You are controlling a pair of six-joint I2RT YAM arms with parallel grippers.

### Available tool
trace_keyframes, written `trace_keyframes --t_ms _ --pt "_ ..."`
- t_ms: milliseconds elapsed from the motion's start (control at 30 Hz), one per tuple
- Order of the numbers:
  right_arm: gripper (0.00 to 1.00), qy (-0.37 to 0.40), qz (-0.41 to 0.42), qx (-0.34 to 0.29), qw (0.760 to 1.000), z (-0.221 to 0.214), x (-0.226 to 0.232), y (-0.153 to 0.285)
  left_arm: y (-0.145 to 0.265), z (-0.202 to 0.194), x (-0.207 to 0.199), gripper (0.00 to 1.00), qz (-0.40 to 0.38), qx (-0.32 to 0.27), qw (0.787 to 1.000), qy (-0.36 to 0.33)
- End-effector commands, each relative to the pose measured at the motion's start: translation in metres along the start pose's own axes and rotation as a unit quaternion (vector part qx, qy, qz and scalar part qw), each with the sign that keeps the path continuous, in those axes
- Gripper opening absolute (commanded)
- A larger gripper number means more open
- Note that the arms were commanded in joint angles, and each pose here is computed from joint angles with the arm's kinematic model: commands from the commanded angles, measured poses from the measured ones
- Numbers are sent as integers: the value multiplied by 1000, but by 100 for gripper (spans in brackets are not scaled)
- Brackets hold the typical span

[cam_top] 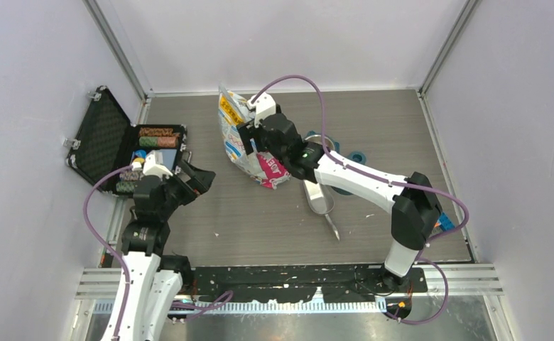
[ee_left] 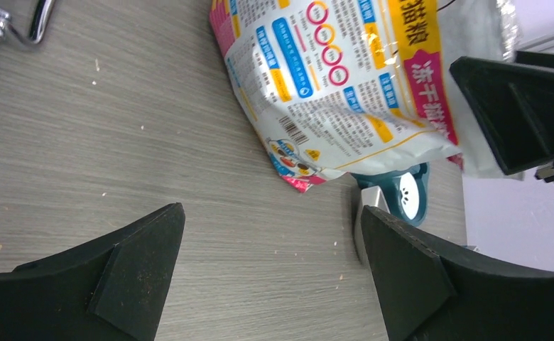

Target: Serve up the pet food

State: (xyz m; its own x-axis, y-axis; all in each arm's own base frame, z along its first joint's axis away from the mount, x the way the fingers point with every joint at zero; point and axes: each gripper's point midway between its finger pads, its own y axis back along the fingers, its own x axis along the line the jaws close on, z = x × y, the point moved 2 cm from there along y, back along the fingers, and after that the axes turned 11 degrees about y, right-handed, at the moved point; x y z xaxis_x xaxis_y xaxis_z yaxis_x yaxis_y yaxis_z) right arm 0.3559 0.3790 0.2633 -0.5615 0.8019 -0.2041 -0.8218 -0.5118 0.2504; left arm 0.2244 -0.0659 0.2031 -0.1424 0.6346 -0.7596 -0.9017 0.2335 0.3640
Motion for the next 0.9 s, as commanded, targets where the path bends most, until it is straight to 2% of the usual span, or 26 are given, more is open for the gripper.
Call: trace_keyframes --t_ms 0,167,300,567,867 --pt "82 11 -24 -22 999 34 -14 6 5 28 -39 99 -47 -28 998 -17" --pt "80 51 -33 10 998 27 -19 5 0 39 -52 99 -54 -34 998 -11" --pt "81 38 -23 -10 999 46 -32 16 -8 49 -79 99 -92 -18 996 -5" --pt "79 -12 61 -11 998 56 -40 19 -43 63 -122 99 -124 19 992 5" --pt "79 -21 56 -13 998 62 -60 9 -76 66 -148 99 -121 38 992 -4"
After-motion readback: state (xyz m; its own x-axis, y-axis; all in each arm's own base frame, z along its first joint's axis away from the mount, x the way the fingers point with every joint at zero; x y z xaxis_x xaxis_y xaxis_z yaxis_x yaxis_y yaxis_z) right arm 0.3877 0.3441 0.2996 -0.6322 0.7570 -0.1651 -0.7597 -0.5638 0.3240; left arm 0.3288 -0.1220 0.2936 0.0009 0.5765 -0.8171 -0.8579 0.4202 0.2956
